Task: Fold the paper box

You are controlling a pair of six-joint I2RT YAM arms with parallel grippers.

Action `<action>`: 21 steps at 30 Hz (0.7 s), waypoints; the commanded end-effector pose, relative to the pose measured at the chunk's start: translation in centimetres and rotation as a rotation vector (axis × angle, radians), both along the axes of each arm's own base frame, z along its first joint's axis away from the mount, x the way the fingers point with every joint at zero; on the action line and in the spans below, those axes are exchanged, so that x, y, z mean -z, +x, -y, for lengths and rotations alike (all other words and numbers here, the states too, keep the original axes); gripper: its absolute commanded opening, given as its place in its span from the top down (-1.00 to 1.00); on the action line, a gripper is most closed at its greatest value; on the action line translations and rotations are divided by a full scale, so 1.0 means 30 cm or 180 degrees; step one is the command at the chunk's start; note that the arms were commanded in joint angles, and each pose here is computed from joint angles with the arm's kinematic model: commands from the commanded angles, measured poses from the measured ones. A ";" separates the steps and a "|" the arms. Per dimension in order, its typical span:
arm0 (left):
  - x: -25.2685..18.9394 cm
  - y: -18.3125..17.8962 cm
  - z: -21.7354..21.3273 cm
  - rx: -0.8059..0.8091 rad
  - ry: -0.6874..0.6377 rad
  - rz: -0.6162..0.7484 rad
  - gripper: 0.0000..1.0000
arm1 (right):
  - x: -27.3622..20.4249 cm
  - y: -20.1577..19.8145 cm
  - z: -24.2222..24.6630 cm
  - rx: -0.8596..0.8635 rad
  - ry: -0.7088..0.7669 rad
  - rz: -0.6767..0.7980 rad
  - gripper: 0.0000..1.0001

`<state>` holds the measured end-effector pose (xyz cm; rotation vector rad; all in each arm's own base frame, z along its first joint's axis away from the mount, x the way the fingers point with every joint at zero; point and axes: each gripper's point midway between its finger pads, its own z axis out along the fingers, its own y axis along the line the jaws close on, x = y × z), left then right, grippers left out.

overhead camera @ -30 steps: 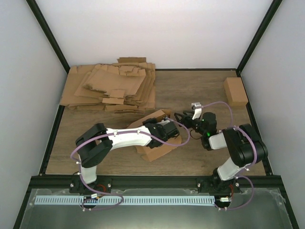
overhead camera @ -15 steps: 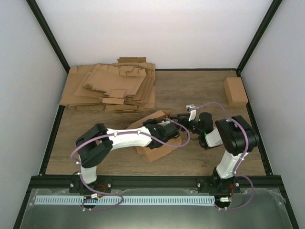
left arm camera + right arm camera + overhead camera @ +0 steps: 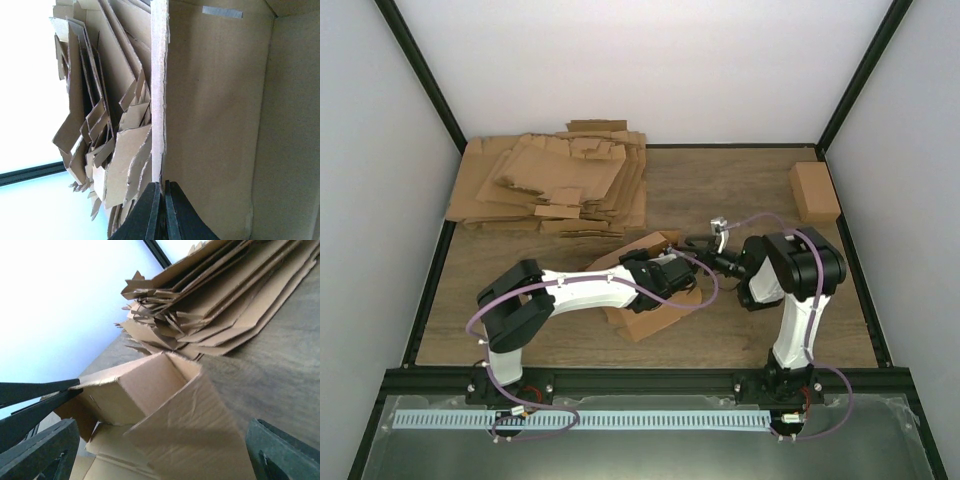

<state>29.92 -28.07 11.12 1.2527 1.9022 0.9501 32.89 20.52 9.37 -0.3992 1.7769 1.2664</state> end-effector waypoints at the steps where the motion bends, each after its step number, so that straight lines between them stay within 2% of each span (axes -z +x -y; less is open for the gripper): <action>1: -0.017 -0.010 0.005 0.0031 -0.0068 0.0008 0.92 | -0.072 0.020 0.008 -0.0296 0.0218 0.0274 -0.89; 21: -0.018 -0.008 0.012 0.0046 -0.0074 0.0008 0.92 | -0.035 -0.001 -0.041 -0.0889 0.0285 0.0321 -0.84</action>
